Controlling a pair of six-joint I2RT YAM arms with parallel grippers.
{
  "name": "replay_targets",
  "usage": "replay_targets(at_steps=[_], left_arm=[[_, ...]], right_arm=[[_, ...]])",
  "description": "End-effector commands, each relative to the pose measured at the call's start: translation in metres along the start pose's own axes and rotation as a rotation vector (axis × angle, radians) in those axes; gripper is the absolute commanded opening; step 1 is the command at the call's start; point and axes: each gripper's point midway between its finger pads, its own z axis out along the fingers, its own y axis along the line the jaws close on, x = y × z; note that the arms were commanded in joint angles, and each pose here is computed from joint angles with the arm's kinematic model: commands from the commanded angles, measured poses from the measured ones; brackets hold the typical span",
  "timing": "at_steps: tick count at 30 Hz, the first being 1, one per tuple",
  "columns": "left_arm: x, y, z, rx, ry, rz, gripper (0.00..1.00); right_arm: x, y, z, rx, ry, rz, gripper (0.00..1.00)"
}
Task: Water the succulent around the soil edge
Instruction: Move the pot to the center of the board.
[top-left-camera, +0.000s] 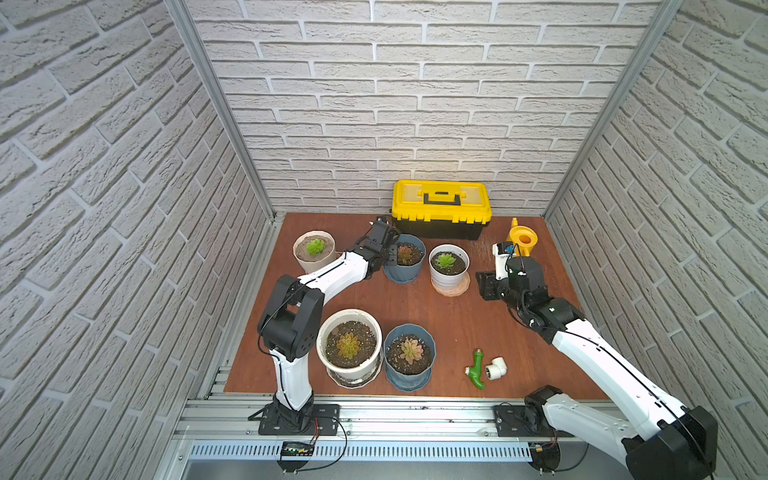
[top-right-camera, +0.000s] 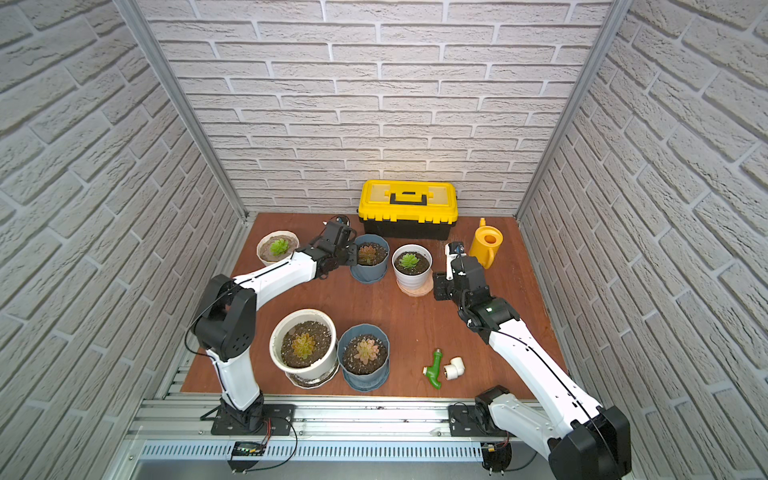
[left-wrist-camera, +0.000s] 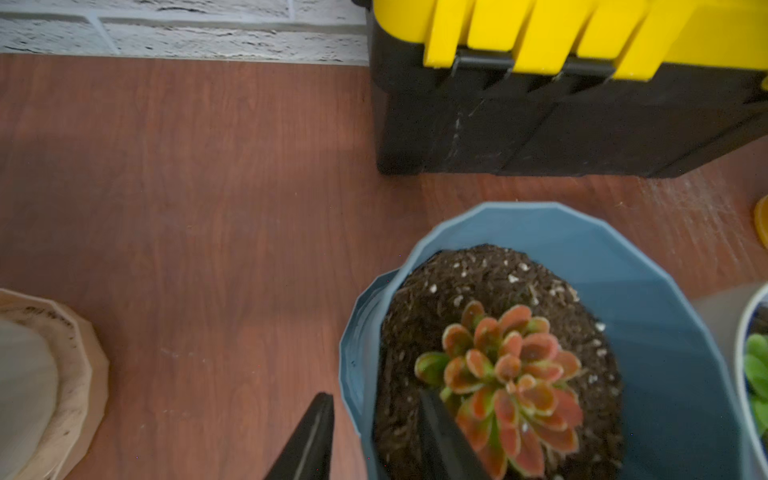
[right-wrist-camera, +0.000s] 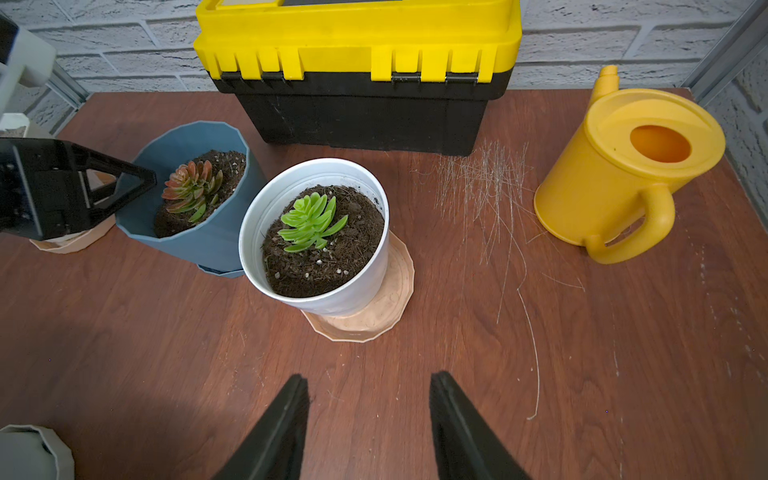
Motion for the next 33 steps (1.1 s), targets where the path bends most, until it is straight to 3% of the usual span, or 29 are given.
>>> replay_targets(at_steps=[1, 10, 14, 17, 20, 26, 29, 33], left_arm=[[-0.018, 0.033, -0.046, -0.067, -0.064, -0.021, 0.45], [-0.017, 0.187, -0.117, -0.302, -0.178, -0.294, 0.58], [-0.018, 0.250, -0.118, -0.385, -0.206, -0.439, 0.59], [-0.017, 0.279, -0.102, -0.344, -0.172, -0.540, 0.56], [-0.014, 0.297, -0.086, -0.283, -0.162, -0.635, 0.53], [-0.019, 0.300, -0.063, -0.220, -0.144, -0.657, 0.50], [-0.015, 0.301, -0.057, -0.221, -0.119, -0.670, 0.49], [-0.013, 0.310, -0.074, -0.297, -0.154, -0.670, 0.49]], right_arm=[[-0.009, 0.008, -0.007, -0.032, -0.039, 0.004, 0.53], [-0.009, 0.015, -0.007, -0.061, -0.035, 0.002, 0.54], [-0.007, 0.024, -0.004, -0.102, -0.023, -0.014, 0.55], [-0.008, 0.034, -0.007, -0.149, -0.026, -0.046, 0.60], [-0.012, 0.042, -0.014, -0.196, -0.061, -0.061, 0.64], [-0.013, 0.055, -0.015, -0.271, -0.097, -0.040, 0.64], [-0.010, 0.059, -0.012, -0.280, -0.080, -0.042, 0.65], [-0.009, 0.062, -0.010, -0.285, -0.075, -0.048, 0.66]])
